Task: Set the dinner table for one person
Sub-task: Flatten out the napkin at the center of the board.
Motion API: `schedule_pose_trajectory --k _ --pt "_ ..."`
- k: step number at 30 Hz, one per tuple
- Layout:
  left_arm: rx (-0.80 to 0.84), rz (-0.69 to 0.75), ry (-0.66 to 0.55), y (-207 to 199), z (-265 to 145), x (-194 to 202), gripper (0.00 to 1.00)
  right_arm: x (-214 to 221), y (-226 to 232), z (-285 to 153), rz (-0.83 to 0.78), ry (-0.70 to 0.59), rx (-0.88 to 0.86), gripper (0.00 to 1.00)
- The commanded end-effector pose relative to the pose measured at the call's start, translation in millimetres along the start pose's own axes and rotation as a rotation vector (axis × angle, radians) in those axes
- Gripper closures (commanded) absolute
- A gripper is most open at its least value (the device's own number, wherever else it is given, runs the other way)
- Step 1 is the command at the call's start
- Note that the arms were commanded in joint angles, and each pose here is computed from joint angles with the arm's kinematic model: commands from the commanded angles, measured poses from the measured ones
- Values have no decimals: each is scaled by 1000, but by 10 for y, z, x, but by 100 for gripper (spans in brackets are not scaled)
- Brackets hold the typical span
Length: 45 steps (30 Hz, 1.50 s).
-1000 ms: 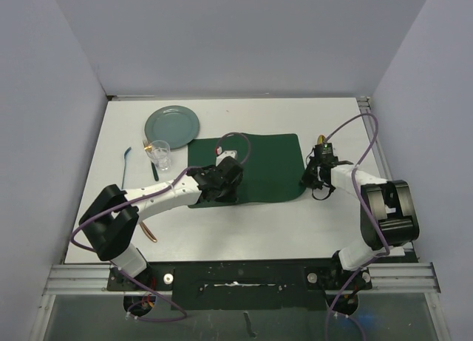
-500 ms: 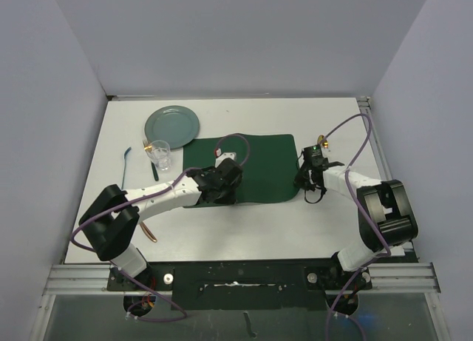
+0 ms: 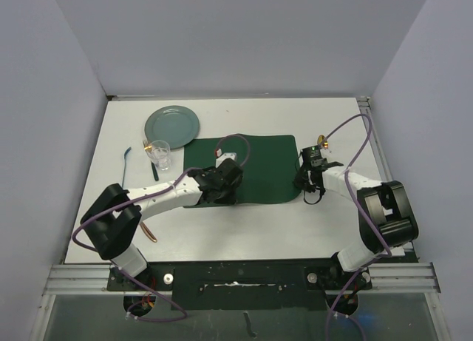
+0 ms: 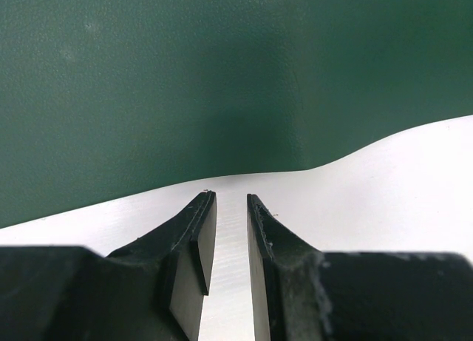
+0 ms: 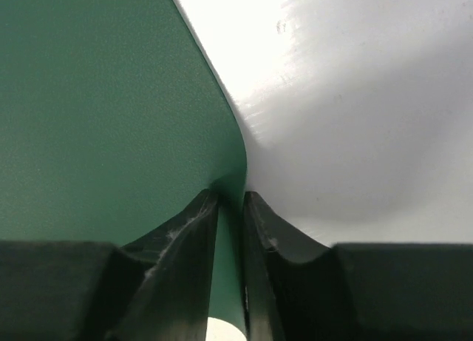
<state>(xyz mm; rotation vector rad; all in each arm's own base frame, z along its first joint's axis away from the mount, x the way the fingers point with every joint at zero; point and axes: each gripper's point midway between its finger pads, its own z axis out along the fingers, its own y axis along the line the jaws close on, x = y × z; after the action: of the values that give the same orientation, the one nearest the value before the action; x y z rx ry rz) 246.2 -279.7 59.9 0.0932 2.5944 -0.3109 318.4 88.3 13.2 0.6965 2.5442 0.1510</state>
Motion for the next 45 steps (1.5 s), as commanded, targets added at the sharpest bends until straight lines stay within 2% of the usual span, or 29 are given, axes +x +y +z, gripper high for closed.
schedule_pose_trajectory --k 1,2,4,6,20,24,28,30,32,38,45 --pt "33 -11 -38 -94 16 -124 78 64 -130 -49 -22 6 42 68" --pt "33 -12 -38 -94 16 -123 78 58 -136 -52 -21 3 44 56" --pt "32 -15 -37 -91 13 -119 78 38 -133 -72 -22 -5 41 40" --pt "33 -15 -37 -94 13 -119 78 7 -126 -109 -23 -19 39 32" --pt "38 -24 -46 -111 3 -145 78 -580 183 -770 -29 -197 -74 31" --pt "77 -61 -75 -186 11 -202 78 -612 265 -852 -36 -205 -121 43" --pt "186 -138 -90 -343 40 -235 79 -471 242 -746 -34 -169 -135 80" --pt "249 -185 -110 -425 35 -271 79 -377 213 -677 -31 -142 -135 93" --pt "311 -234 -130 -496 24 -311 79 -281 174 -615 -30 -116 -132 100" --pt "385 -319 -187 -574 -22 -460 80 -126 129 -535 -40 -76 -141 100" --pt "456 -414 -303 -557 -316 -740 80 -26 45 -425 -67 -37 -106 100"
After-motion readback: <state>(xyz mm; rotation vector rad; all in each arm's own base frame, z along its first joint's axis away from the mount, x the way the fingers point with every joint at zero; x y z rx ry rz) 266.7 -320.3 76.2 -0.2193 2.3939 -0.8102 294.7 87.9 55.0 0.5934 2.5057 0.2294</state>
